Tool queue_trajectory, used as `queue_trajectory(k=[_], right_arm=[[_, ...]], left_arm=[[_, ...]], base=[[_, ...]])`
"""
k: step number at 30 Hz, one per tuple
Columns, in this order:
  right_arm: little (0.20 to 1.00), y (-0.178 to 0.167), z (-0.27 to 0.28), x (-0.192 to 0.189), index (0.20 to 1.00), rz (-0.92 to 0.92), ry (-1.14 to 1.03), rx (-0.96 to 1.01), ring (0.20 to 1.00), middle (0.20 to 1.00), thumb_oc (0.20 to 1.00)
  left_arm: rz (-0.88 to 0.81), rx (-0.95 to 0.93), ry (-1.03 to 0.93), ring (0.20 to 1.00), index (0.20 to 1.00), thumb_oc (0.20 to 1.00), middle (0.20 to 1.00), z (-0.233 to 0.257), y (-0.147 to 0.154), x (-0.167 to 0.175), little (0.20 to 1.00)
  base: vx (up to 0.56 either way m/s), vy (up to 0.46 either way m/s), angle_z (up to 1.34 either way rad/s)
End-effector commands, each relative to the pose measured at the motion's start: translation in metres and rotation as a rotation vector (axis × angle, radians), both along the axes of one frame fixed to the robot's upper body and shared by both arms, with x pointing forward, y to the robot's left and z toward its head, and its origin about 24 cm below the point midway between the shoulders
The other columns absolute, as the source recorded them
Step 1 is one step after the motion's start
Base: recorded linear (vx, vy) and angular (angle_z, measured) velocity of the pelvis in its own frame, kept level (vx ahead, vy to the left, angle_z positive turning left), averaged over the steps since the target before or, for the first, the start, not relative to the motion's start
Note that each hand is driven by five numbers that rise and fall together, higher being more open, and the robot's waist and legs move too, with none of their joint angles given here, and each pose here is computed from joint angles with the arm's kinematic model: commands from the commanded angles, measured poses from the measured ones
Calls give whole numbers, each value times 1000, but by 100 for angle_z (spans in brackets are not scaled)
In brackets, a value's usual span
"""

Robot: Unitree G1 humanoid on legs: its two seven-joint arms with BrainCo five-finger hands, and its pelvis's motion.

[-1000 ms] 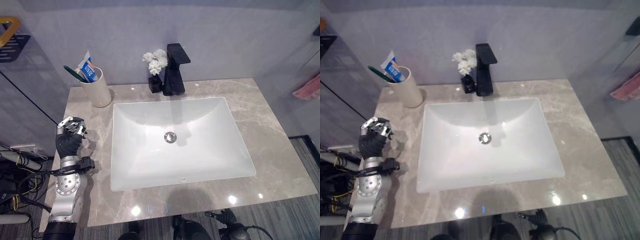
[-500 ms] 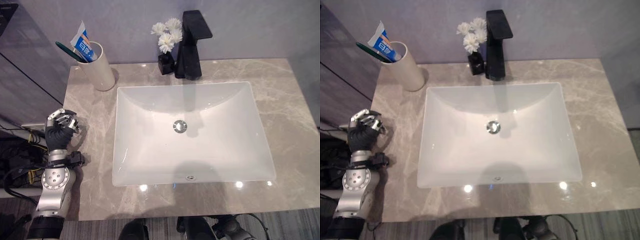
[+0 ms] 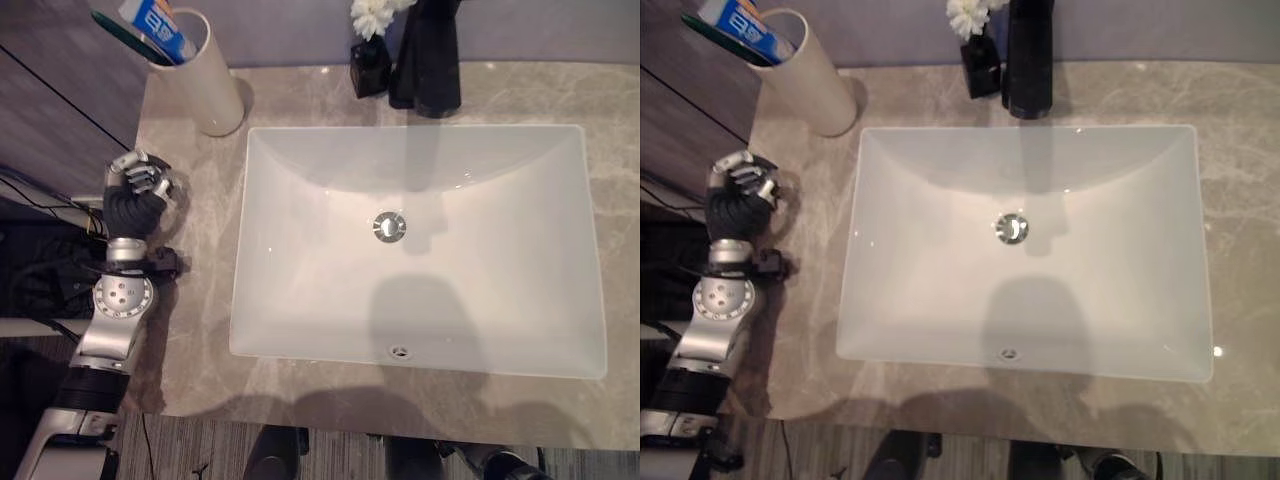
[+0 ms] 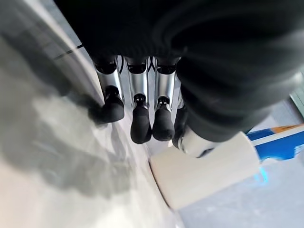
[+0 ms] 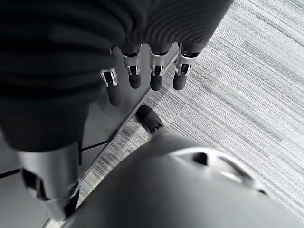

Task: Put brush and paste in cup on sink, flatten towel.

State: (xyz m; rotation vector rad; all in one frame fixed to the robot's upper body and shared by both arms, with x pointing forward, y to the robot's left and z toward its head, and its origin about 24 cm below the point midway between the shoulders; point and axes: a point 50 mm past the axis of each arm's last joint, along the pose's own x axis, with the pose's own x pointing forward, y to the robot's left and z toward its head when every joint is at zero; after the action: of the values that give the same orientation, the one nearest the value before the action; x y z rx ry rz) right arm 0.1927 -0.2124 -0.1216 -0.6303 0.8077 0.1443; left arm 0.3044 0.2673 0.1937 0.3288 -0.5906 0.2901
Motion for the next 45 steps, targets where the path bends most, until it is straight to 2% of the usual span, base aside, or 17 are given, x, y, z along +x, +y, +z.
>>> queue_trajectory(k=[1, 17, 28, 45], right_arm=[[1000, 55, 60, 89, 1000, 48, -358, 134, 1000, 1000, 1000], [1000, 53, 52, 79, 1000, 34, -329, 152, 1000, 1000, 1000], [1000, 49, 52, 79, 1000, 20, -326, 165, 1000, 1000, 1000], [1000, 53, 51, 77, 1000, 10, -332, 179, 1000, 1000, 1000]], left_arm=[[96, 84, -86, 200, 200, 200, 200, 33, 13, 7, 200], [174, 140, -119, 200, 200, 200, 200, 60, 17, 20, 200], [159, 188, -140, 200, 200, 200, 200, 76, 3, 32, 200], [109, 163, -139, 200, 200, 200, 200, 78, -16, 44, 200]], base=[[0, 0, 0], [0, 1, -1], [8, 5, -5], [0, 0, 0]])
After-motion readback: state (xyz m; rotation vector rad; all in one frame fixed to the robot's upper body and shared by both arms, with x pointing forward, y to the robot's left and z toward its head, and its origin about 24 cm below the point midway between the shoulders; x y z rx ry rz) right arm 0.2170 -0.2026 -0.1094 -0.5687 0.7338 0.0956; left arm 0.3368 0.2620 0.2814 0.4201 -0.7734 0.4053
